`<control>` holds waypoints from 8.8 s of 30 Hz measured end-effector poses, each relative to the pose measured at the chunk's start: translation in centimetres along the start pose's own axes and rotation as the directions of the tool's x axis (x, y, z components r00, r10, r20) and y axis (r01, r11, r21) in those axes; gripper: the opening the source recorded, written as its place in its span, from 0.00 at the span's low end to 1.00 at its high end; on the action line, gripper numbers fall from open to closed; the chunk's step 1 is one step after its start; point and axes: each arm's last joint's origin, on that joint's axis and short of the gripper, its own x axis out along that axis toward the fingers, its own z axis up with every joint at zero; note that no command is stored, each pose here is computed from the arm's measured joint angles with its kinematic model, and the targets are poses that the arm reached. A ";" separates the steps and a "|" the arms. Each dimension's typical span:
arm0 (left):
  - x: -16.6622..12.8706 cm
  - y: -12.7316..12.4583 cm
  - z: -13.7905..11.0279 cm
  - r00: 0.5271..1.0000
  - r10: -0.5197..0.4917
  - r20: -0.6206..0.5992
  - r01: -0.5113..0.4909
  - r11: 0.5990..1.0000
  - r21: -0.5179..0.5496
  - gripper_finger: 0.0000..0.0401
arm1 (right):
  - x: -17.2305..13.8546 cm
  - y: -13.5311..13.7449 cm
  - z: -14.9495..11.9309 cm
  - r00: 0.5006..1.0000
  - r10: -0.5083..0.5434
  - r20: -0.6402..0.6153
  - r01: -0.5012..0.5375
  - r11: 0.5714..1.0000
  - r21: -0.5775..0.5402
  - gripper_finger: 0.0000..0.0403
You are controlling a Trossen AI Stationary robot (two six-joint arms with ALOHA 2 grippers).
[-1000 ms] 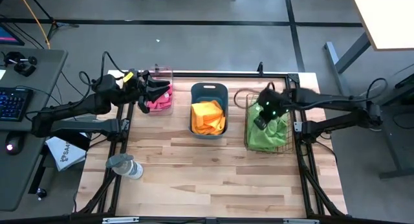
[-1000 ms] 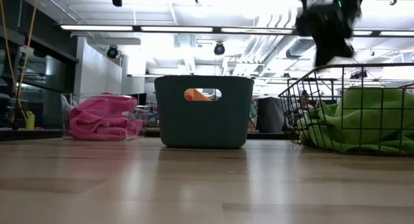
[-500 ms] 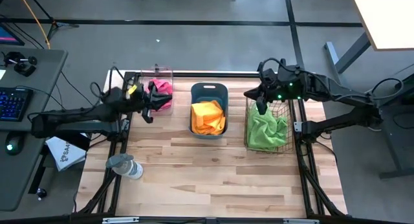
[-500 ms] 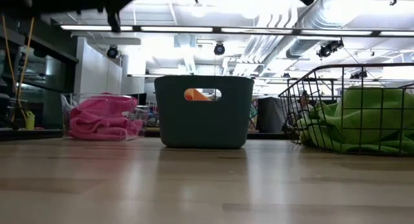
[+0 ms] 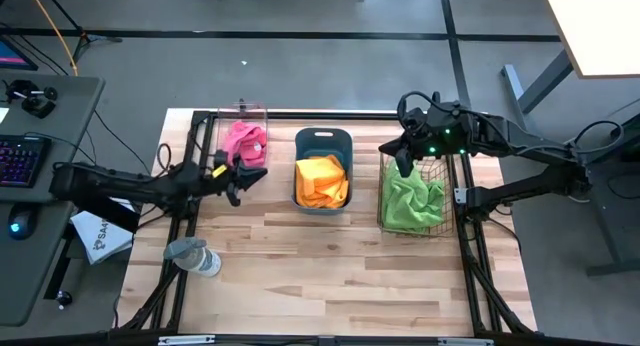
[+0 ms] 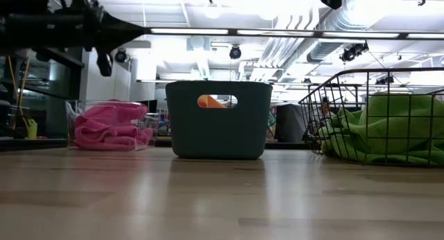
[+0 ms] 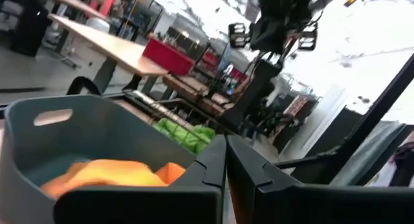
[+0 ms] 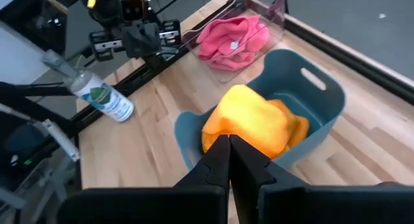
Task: Sort microfiber towel by color & place in baskets
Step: Return to Home Position
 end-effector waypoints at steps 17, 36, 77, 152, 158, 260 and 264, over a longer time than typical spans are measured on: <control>-3.6 0.6 0.0 0.997 -0.002 0.071 -0.001 0.999 0.040 0.00 | -3.4 0.9 -3.5 0.967 0.137 -0.217 -0.156 0.985 -0.072 0.00; -4.1 0.3 0.5 0.992 -0.033 0.118 0.026 0.998 0.061 0.00 | 0.5 -5.4 -19.1 0.871 0.435 0.228 -0.442 0.897 -0.025 0.00; -5.5 0.8 -1.7 0.991 -0.031 -0.130 0.043 0.995 0.093 0.00 | 2.1 -9.6 -23.6 0.757 0.535 0.374 -0.478 0.845 -0.241 0.00; -5.6 0.2 -2.1 0.978 -0.105 -0.179 0.152 0.950 0.273 0.00 | 2.5 -9.9 -24.1 0.798 0.508 0.325 -0.454 0.861 -0.230 0.00; -5.6 0.2 -2.1 0.978 -0.105 -0.178 0.152 0.950 0.273 0.00 | 2.5 -9.9 -24.2 0.798 0.507 0.325 -0.454 0.861 -0.230 0.00; -5.6 0.2 -2.0 0.978 -0.106 -0.178 0.152 0.950 0.273 0.00 | 2.5 -9.9 -24.2 0.798 0.508 0.325 -0.454 0.861 -0.230 0.00; -5.6 0.2 -2.0 0.978 -0.106 -0.178 0.153 0.950 0.273 0.00 | 2.5 -9.9 -24.2 0.798 0.507 0.325 -0.454 0.861 -0.230 0.00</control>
